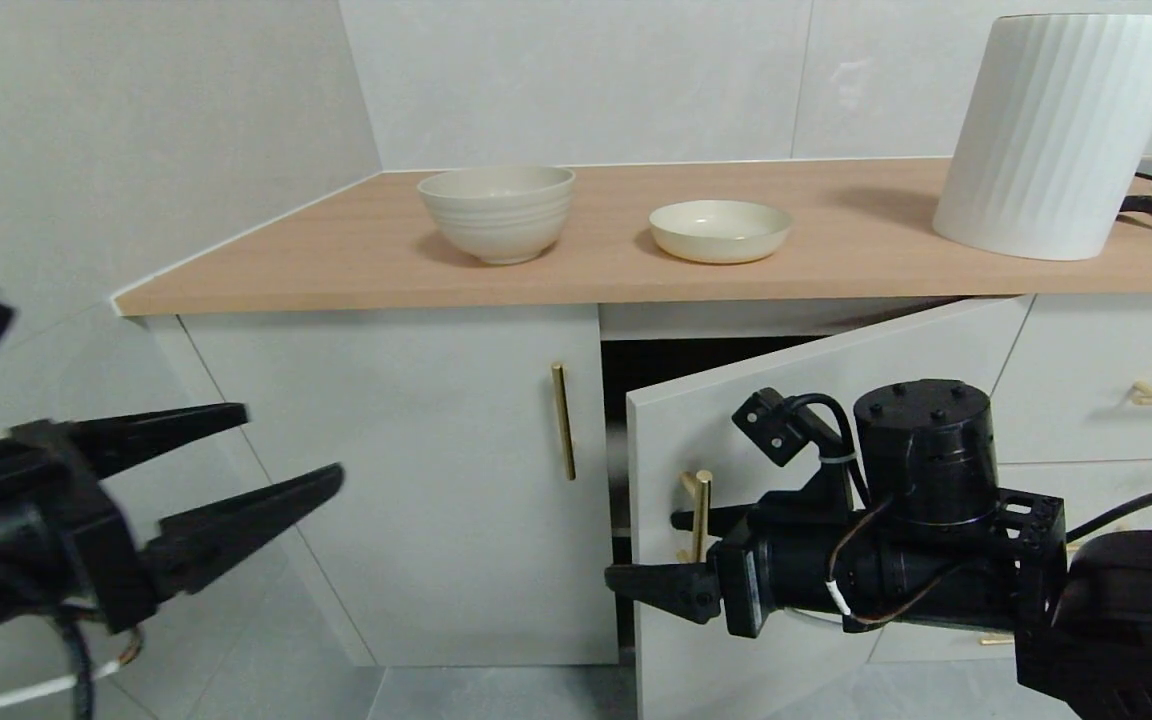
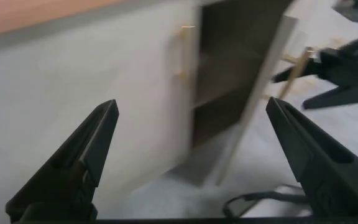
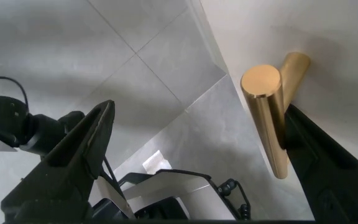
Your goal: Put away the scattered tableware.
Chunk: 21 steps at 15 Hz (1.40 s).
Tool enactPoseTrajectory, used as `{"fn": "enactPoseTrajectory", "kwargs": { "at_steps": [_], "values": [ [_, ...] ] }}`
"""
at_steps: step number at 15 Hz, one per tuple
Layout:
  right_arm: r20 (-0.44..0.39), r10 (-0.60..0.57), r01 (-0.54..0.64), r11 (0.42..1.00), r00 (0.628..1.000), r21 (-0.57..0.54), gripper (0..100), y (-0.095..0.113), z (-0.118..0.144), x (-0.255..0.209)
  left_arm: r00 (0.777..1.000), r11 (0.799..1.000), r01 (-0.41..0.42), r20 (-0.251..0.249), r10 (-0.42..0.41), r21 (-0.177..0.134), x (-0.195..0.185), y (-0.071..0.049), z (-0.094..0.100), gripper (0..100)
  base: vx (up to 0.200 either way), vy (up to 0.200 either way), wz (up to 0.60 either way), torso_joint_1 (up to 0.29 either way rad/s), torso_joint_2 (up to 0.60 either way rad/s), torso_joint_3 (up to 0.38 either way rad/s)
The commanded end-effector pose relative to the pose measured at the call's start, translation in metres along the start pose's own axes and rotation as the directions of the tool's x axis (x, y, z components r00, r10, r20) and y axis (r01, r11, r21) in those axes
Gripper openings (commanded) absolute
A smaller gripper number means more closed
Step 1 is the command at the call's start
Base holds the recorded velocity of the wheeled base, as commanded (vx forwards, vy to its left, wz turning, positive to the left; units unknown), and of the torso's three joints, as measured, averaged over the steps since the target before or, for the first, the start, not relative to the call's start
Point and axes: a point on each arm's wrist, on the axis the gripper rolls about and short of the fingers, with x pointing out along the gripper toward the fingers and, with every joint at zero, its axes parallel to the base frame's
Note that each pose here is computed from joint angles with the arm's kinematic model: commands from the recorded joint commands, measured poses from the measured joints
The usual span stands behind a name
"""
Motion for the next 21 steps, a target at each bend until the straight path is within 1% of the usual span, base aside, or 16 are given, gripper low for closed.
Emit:
{"fn": "enactPoseTrajectory", "kwargs": {
  "at_steps": [1, 2, 3, 4, 5, 6, 9, 11, 12, 13, 14, 15, 16, 18, 19, 21],
  "values": [
    [-0.029, 0.040, -0.040, 0.999, 0.999, -0.011, 100, 0.013, -0.007, 0.006, 0.983, 0.989, 0.142, -0.115, -0.146, -0.043, 0.070, -0.010, -0.018, 100, 0.000, 0.000, 0.00, 0.000, 0.00, 0.000],
    [-0.033, 0.043, -0.043, 0.999, 0.999, -0.012, 100, 0.014, -0.008, 0.006, 0.980, 0.985, 0.162, -0.109, -0.168, -0.063, 0.073, -0.014, -0.018, 100, 0.000, 0.000, 0.00, 0.000, 0.00, 0.000],
    [-0.033, 0.044, -0.045, 0.999, 0.998, -0.013, 100, 0.014, -0.008, 0.006, 0.979, 0.984, 0.166, -0.107, -0.172, -0.066, 0.073, -0.015, -0.018, 100, 0.000, 0.000, 0.00, 0.000, 0.00, 0.000],
    [-0.034, 0.046, -0.046, 0.999, 0.998, -0.013, 100, 0.015, -0.008, 0.006, 0.970, 0.976, 0.199, -0.124, -0.208, -0.082, 0.079, -0.023, -0.022, 100, 0.000, 0.000, 0.00, 0.000, 0.00, 0.000],
    [-0.035, 0.047, -0.047, 0.999, 0.998, -0.014, 100, 0.015, -0.008, 0.006, 0.964, 0.973, 0.216, -0.139, -0.226, -0.084, 0.084, -0.026, -0.026, 100, 0.000, 0.000, 0.00, 0.000, 0.00, 0.000],
    [-0.035, 0.044, -0.044, 0.999, 0.998, -0.013, 100, 0.015, -0.009, 0.006, 0.962, 0.971, 0.223, -0.145, -0.233, -0.084, 0.092, -0.027, -0.029, 0, 0.000, 0.000, 0.00, 0.000, 0.00, 0.000],
    [-0.037, 0.045, -0.045, 0.999, 0.998, -0.013, 100, 0.015, -0.009, 0.006, 0.967, 0.971, 0.229, -0.099, -0.235, -0.073, 0.131, -0.026, -0.040, 0, 0.000, 0.000, 0.00, 0.000, 0.00, 0.000],
    [-0.034, 0.045, -0.046, 0.999, 0.998, -0.014, 100, 0.015, -0.008, 0.006, 0.972, 0.971, 0.231, -0.031, -0.233, -0.056, 0.158, -0.026, -0.049, 0, 0.000, 0.000, 0.00, 0.000, 0.00, 0.000],
    [-0.026, 0.048, -0.048, 0.999, 0.999, -0.016, 100, 0.016, -0.007, 0.004, 0.973, 0.969, 0.231, 0.040, -0.229, -0.081, 0.169, -0.025, -0.049, 0, 0.000, 0.000, 0.00, 0.000, 0.00, 0.000],
    [-0.023, 0.048, -0.048, 0.999, 0.999, -0.016, 100, 0.016, -0.006, 0.003, 0.971, 0.966, 0.237, 0.061, -0.232, -0.100, 0.171, -0.025, -0.049, 0, 0.000, 0.000, 0.00, 0.000, 0.00, 0.000],
    [-0.014, 0.052, -0.052, 0.998, 0.999, -0.021, 100, 0.019, -0.005, 0.000, 0.962, 0.947, 0.269, 0.095, -0.256, -0.176, 0.175, -0.030, -0.046, 0, 0.000, 0.000, 0.00, 0.000, 0.00, 0.000],
    [-0.011, 0.053, -0.053, 0.998, 0.999, -0.022, 100, 0.019, -0.004, -0.001, 0.960, 0.943, 0.277, 0.091, -0.265, -0.182, 0.176, -0.033, -0.047, 0, 0.000, 0.000, 0.00, 0.000, 0.00, 0.000],
    [-0.013, 0.054, -0.054, 0.998, 0.998, -0.021, 100, 0.020, -0.005, -0.002, 0.956, 0.939, 0.292, 0.072, -0.284, -0.184, 0.181, -0.039, -0.052, 0, 0.000, 0.000, 0.00, 0.000, 0.00, 0.000],
    [-0.017, 0.053, -0.053, 0.998, 0.998, -0.020, 100, 0.019, -0.006, -0.003, 0.951, 0.934, 0.309, 0.076, -0.300, -0.180, 0.190, -0.043, -0.051, 0, 0.000, 0.000, 0.00, 0.000, 0.00, 0.000],
    [-0.022, 0.053, -0.053, 0.998, 0.998, -0.019, 100, 0.018, -0.008, -0.004, 0.951, 0.934, 0.310, 0.074, -0.301, -0.180, 0.194, -0.044, -0.051, 0, 0.000, 0.000, 0.00, 0.000, 0.00, 0.000],
    [-0.014, 0.057, -0.058, 0.997, 0.998, -0.056, 100, 0.018, -0.011, -0.005, 0.952, 0.933, 0.306, 0.048, -0.302, -0.188, 0.197, -0.044, -0.055, 0, 0.000, 0.000, 0.00, 0.000, 0.00, 0.000]
  ]
}}
